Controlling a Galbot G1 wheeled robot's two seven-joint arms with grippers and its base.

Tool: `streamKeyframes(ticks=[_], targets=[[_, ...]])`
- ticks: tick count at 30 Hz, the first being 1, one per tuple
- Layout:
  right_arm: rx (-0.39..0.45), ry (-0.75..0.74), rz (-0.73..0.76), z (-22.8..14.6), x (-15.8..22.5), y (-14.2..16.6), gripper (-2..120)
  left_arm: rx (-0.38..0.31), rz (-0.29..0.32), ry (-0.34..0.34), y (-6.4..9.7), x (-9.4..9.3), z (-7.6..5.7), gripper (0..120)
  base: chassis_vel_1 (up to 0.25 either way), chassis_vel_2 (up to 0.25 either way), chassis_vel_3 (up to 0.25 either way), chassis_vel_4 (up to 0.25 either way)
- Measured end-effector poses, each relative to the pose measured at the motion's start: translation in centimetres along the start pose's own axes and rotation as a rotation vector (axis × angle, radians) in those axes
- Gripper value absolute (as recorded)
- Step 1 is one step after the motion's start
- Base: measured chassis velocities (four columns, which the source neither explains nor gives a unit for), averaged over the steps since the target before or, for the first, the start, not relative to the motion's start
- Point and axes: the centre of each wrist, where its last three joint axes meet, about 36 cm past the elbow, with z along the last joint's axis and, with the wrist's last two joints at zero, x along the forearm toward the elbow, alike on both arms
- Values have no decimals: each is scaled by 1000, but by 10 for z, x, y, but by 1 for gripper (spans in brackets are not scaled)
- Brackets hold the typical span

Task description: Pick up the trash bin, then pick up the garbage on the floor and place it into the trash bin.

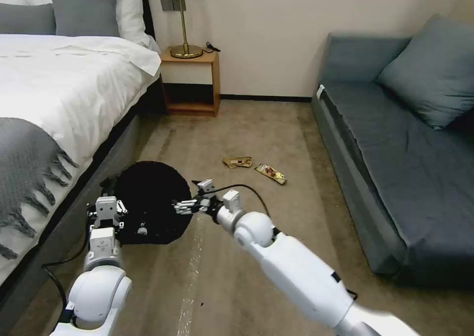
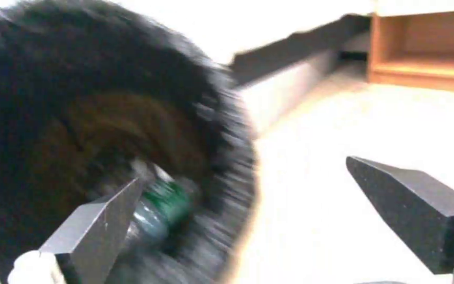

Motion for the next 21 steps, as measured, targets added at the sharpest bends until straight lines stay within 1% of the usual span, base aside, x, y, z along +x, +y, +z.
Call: streamKeyframes(ticks=[1, 3, 6, 7, 8, 9, 10, 12, 13, 14, 18, 19, 21], targets=[[27, 40, 18, 0, 9, -10, 100, -4, -1, 1, 1, 0, 1, 5, 0, 0, 0, 0], [33, 49, 22, 0, 10, -12, 100, -4, -1, 2, 1, 0, 1, 5, 0, 0, 0, 0], [183, 252, 85, 18, 61, -69, 100, -12, -3, 5, 3, 0, 6, 5, 0, 0, 0, 0], [183, 252, 85, 18, 61, -69, 100, -12, -3, 5, 3, 0, 6, 5, 0, 0, 0, 0], [212, 307, 94, 27, 77, -81, 100, -13, -3, 4, 3, 0, 6, 5, 0, 0, 0, 0], [263, 398, 110, 41, 103, -102, 100, -14, -3, 5, 2, 0, 7, 5, 0, 0, 0, 0], [263, 398, 110, 41, 103, -102, 100, -14, -3, 5, 2, 0, 7, 5, 0, 0, 0, 0], [305, 489, 104, 58, 128, -118, 100, -11, 4, 5, -1, 2, 7, 5, 0, 0, 0, 0], [325, 560, 93, 77, 146, -126, 100, -7, 10, 1, -3, 4, 5, 5, 0, 0, 0, 0], [325, 560, 93, 77, 146, -126, 100, -7, 10, 1, -3, 4, 5, 5, 0, 0, 0, 0], [327, 658, 74, 113, 174, -135, 100, -1, 14, -5, -6, 7, 2, 5, 0, 0, 0, 0], [327, 658, 74, 113, 174, -135, 100, -1, 14, -5, -6, 7, 2, 5, 0, 0, 0, 0], [332, 688, 63, 128, 182, -137, 100, -1, 16, -7, -6, 9, 1, 5, 0, 0, 0, 0]])
